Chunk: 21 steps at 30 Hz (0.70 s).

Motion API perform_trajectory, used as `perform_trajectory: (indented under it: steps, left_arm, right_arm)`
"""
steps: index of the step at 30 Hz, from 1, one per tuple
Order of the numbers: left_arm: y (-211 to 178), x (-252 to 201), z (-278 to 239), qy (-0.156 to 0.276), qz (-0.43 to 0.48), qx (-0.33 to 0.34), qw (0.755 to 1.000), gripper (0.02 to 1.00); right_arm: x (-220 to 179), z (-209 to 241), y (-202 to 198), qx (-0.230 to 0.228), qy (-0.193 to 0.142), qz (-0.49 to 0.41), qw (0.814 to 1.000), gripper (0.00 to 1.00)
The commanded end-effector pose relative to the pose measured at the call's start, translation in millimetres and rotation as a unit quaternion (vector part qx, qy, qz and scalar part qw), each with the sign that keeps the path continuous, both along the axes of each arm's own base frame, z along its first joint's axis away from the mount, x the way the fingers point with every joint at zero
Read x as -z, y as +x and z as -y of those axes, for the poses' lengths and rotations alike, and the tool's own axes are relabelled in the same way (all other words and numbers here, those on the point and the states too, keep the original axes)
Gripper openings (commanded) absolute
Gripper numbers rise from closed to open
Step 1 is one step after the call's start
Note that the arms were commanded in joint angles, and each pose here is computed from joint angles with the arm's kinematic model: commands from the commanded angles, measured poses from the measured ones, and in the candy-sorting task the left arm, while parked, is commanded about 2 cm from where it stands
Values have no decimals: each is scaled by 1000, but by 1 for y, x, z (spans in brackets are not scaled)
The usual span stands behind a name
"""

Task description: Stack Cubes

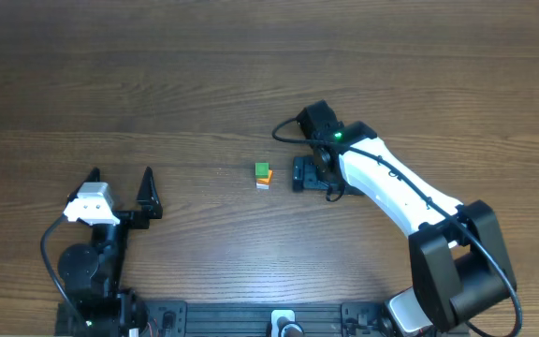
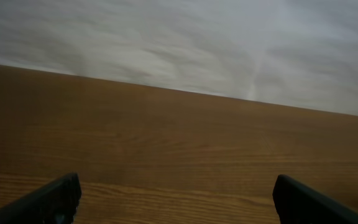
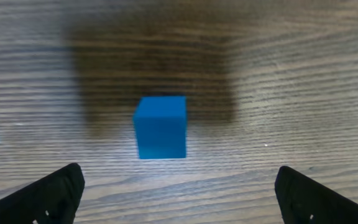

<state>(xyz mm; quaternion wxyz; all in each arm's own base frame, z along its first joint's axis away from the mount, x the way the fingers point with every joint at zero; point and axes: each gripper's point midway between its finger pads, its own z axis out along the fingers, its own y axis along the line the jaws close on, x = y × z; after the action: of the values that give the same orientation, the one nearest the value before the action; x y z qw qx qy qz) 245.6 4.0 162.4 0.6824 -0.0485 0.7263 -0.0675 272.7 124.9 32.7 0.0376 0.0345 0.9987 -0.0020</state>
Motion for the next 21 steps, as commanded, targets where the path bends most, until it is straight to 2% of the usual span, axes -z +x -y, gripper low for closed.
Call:
perform_trajectory:
  steps: [1,9,14,16,21]
  left_arm:
    - [0,1,0,9,2,2,1000,1000]
    - [0,1,0,9,2,2,1000,1000]
    - [0,1,0,9,2,2,1000,1000]
    - [0,1,0,9,2,2,1000,1000]
    - [0,1,0,9,2,2,1000,1000]
  right_arm:
    - [17,2,-1,-7,-6,-16,1000,976]
    - [41,0,5,-7,-11,-27,1000,947]
    - [41,-1,9,-5,-8,-21,1000,873]
    - [41,-1,10,-5,-8,-20,1000,827]
    - [40,-2,11,-5,-7,-18,1000,627]
